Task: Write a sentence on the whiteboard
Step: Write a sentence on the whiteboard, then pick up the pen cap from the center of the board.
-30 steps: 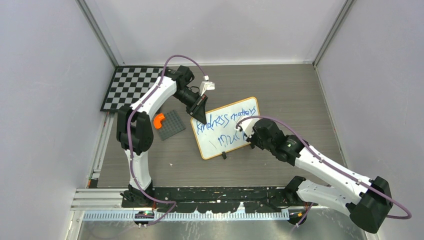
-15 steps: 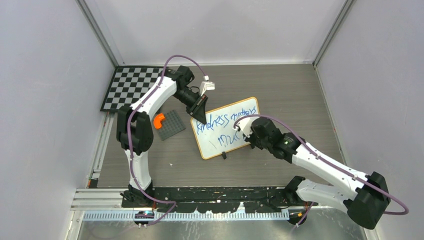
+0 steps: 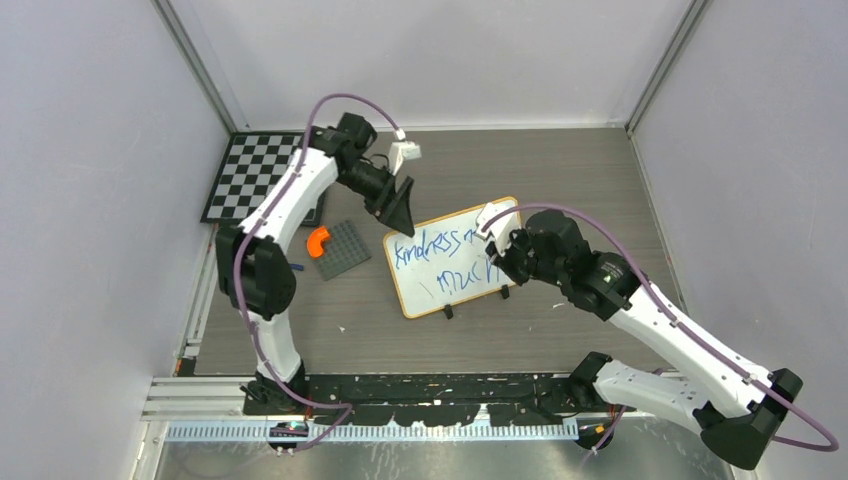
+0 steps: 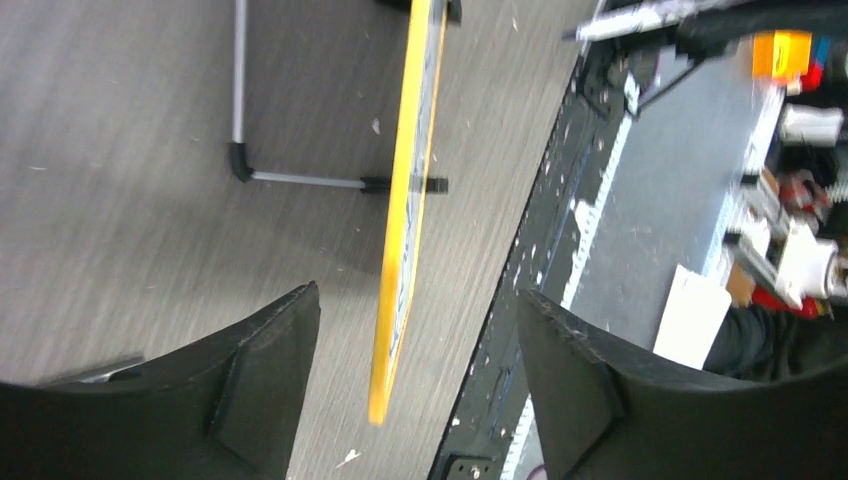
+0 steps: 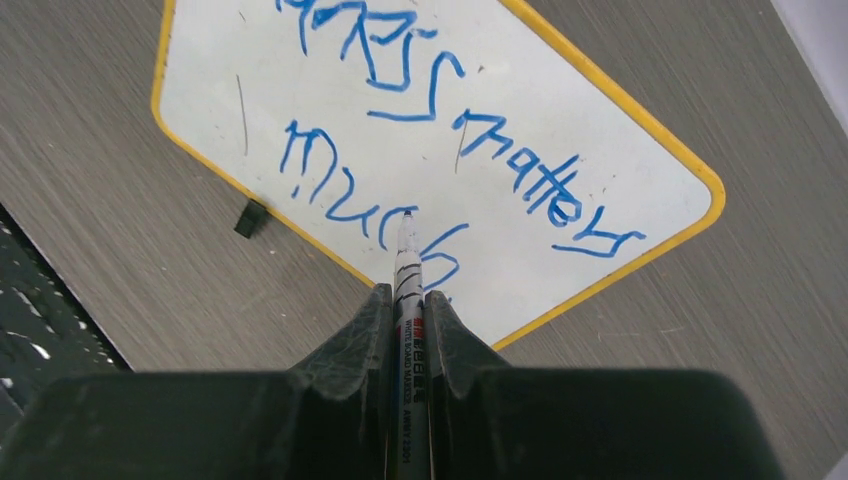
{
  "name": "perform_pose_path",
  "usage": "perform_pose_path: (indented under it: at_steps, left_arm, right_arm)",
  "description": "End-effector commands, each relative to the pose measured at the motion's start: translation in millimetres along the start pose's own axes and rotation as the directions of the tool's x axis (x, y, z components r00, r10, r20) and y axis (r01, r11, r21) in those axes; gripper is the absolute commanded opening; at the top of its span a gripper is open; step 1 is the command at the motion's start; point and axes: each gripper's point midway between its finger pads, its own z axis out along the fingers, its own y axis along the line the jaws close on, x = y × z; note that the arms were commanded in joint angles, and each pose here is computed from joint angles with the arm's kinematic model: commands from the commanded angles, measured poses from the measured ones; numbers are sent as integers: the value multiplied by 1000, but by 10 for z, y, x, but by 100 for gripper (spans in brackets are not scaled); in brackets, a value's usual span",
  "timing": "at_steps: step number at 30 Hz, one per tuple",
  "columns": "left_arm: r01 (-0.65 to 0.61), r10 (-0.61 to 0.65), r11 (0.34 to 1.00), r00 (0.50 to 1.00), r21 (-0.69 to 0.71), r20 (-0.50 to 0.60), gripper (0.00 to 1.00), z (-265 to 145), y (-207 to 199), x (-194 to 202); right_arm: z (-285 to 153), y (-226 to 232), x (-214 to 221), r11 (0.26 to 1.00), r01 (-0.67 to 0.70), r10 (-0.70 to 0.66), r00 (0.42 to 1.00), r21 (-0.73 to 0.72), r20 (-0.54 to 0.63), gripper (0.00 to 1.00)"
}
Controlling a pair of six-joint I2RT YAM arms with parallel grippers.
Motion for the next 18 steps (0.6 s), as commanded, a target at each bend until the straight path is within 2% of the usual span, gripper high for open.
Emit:
perform_pose_path:
  at_steps: [1, 5, 9, 13, 18]
  left_arm:
    - [-62, 96, 989, 959, -132, 267, 80, -806, -160, -488]
    - [5, 103, 962, 919, -273, 381, 88, -1396, 104, -405]
    - [118, 53, 924, 903, -364, 426, 88, -1875, 429, 55]
    - [99, 44, 904, 946, -416, 320, 83, -2087, 626, 806]
    - [99, -41, 950, 980, -295, 197, 76, -2134, 769, 1442]
  right_arm:
    - [-77, -60, -363, 994, -111, 113, 991, -21, 74, 0]
    - [-106, -135, -542, 977, -208, 212, 972, -44, 103, 0]
    - [-150, -180, -706, 957, -278, 286, 951, -80, 116, 0]
    - [-138, -73, -747, 924, -339, 359, 929, -174, 94, 0]
    - [-120, 97, -786, 881, -372, 406, 912, -290, 62, 0]
